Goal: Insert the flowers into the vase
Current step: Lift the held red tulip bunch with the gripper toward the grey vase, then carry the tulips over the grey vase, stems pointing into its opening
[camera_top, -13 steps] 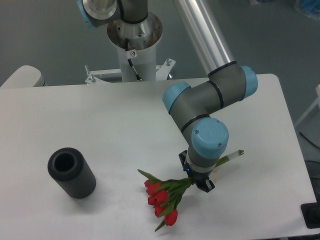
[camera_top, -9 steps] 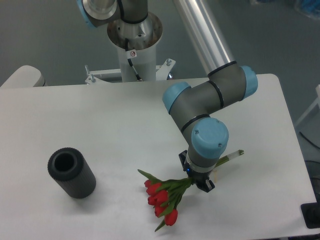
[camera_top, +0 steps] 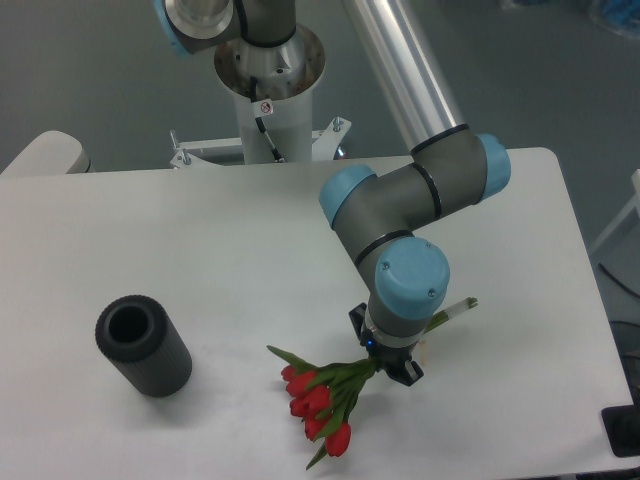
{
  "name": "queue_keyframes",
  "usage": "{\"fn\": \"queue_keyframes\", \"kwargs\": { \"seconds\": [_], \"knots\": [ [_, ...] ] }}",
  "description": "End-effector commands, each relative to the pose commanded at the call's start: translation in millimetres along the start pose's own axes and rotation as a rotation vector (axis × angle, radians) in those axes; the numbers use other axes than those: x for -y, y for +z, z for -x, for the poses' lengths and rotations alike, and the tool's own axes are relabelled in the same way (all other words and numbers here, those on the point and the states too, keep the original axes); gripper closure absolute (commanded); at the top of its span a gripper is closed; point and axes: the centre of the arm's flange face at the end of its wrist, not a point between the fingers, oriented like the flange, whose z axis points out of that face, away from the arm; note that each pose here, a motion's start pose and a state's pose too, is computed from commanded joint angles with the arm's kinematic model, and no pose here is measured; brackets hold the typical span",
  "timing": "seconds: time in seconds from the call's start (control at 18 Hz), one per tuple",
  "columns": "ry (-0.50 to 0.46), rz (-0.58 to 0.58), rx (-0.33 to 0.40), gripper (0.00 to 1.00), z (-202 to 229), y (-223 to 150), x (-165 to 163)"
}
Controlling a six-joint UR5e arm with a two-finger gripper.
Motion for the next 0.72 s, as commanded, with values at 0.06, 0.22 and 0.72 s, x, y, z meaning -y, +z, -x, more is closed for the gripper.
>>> {"fn": "queue_keyframes", "kwargs": {
  "seconds": [0.06, 0.22, 0.72],
  "knots": [
    [-0.026, -0.023, -0.009, 0.99, -0.8, 0.0, 2.3],
    [-0.102, -0.063, -0.030, 1.00, -5.6, 1.7, 7.5],
    [-0.263, -0.333, -0.051, 1.00, -22.3, -34.7, 48.9]
  ]
}}
